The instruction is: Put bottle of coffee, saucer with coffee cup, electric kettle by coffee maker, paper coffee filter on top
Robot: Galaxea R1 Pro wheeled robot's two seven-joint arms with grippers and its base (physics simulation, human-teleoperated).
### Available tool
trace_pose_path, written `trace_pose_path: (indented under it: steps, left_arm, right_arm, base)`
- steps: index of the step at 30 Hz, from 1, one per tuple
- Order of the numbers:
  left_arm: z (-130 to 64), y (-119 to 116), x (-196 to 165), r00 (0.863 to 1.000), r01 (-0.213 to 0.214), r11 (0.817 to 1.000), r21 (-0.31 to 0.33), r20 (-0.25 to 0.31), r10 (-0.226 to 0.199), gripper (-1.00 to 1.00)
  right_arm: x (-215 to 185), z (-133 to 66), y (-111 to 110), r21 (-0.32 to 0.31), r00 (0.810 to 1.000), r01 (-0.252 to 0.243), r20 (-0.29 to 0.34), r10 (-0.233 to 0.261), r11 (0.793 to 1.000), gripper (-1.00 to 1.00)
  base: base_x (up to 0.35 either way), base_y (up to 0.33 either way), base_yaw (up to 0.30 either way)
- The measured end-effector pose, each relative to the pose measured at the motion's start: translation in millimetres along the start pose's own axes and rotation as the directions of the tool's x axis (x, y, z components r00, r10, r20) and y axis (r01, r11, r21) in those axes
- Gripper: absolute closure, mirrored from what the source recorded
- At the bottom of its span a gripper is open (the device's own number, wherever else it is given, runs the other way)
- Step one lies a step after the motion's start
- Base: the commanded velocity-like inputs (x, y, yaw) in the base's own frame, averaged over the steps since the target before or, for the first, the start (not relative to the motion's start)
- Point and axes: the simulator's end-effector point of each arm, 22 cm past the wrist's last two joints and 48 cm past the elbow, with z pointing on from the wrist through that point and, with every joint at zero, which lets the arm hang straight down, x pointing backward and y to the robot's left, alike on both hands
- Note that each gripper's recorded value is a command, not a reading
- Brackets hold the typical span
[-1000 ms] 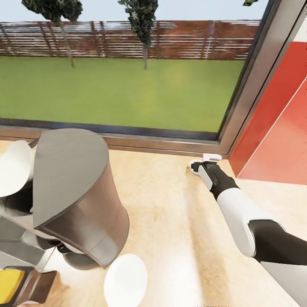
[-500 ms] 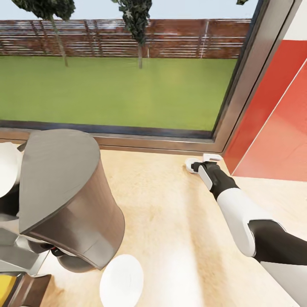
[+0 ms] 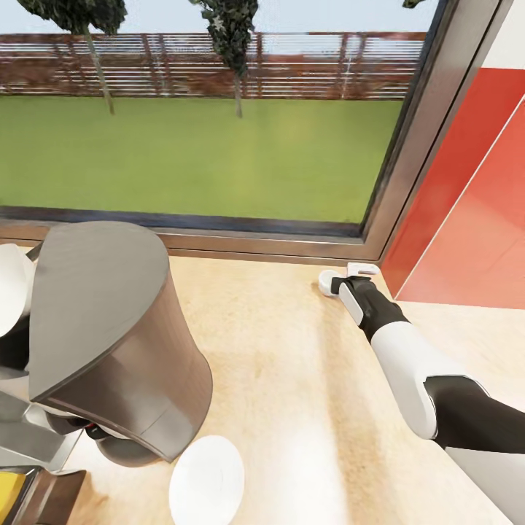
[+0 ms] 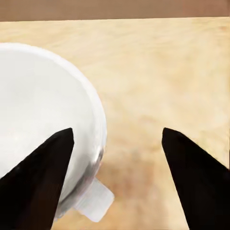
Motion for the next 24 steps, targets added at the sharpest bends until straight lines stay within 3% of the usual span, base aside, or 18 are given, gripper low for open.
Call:
trace_pose_path:
  steps: [24]
  left_arm:
    - [0.2,0.1,0.1,1.000,0.000,1.000,0.002,0.000,0.000,-1.00]
  right_arm:
    - [-3.4,-1.5,-0.5,0.007,1.000,0.016,0.008,-0.017,1.000,1.00]
  base:
    - [0.000,0.000,0.000]
